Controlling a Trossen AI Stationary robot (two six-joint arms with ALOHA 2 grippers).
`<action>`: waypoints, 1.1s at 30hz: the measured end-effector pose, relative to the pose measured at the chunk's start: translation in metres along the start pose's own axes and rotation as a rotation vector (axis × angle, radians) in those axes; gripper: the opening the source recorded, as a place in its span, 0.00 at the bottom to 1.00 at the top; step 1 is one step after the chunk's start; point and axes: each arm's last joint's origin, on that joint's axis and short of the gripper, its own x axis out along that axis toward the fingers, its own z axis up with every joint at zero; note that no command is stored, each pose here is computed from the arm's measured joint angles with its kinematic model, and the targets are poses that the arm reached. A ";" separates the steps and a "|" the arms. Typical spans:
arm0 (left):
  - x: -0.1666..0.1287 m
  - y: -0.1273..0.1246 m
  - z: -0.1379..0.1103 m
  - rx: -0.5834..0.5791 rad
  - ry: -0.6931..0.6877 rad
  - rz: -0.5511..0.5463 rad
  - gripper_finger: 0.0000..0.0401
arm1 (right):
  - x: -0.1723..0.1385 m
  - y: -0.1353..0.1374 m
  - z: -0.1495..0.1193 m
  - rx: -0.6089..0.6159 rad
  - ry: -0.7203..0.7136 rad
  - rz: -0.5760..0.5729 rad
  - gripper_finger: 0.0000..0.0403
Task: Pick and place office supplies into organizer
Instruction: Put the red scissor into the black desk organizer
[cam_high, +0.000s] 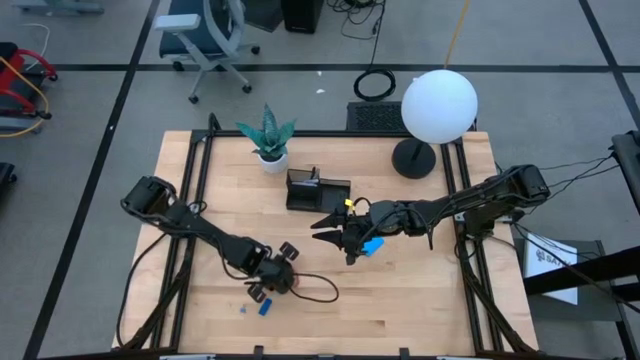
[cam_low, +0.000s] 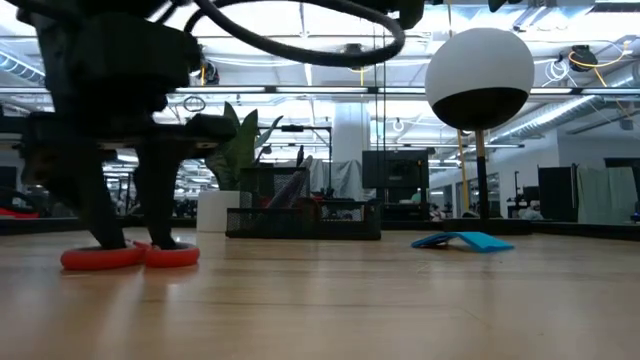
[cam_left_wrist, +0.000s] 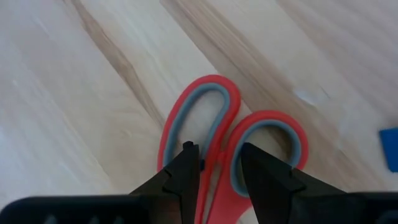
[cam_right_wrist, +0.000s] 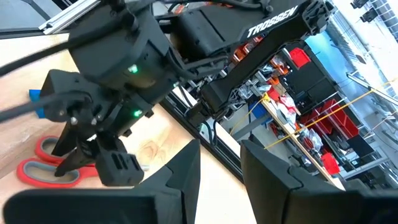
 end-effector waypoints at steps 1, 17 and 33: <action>0.003 0.001 -0.001 -0.010 0.005 -0.011 0.31 | 0.000 0.000 0.000 0.000 0.000 0.000 0.26; 0.007 0.007 -0.003 -0.189 -0.012 -0.099 0.29 | 0.000 0.000 0.000 0.000 -0.001 -0.001 0.26; 0.005 0.004 0.002 -0.166 -0.010 -0.078 0.22 | 0.000 0.000 0.000 0.000 0.000 -0.001 0.26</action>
